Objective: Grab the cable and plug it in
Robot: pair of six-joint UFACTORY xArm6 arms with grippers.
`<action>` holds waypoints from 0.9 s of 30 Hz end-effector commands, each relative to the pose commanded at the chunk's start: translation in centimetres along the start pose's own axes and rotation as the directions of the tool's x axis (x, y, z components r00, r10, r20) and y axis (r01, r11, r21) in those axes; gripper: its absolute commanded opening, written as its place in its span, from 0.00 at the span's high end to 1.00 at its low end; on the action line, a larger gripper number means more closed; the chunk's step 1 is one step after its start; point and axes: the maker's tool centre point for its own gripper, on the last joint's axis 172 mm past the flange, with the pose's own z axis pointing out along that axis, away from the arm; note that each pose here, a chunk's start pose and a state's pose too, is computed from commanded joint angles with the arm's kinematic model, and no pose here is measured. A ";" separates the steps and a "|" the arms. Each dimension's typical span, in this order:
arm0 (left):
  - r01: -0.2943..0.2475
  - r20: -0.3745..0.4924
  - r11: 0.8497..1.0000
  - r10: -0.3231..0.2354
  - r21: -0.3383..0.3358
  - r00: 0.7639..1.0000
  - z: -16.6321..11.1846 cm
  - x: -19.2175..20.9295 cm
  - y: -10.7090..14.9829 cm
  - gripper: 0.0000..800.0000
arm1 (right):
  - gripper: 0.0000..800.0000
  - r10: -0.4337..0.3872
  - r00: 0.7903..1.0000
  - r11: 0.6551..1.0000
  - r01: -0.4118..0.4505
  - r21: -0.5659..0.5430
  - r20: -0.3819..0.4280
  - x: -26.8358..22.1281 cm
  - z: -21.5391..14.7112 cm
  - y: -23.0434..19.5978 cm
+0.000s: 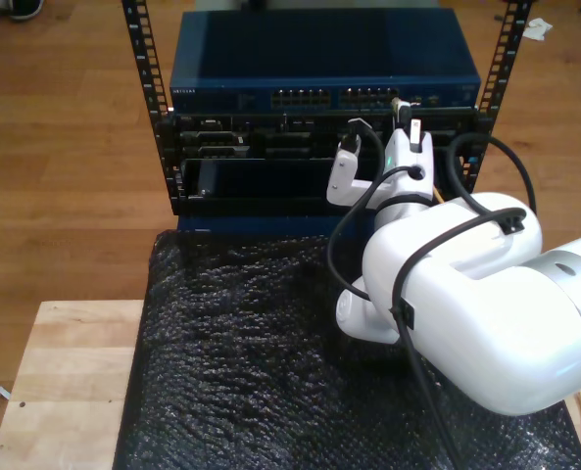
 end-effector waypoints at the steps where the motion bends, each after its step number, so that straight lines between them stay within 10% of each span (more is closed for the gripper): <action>1: 0.000 0.000 1.000 0.000 0.000 1.000 0.0 0.0 0.0 0.00 | 1.00 -0.002 1.000 1.000 0.002 0.001 -0.006 0.2 0.0 0.0; 27: 0.000 0.000 1.000 0.000 0.000 1.000 0.0 0.0 0.0 0.00 | 1.00 -0.064 0.998 0.998 0.063 -0.013 -0.028 0.0 0.4 0.1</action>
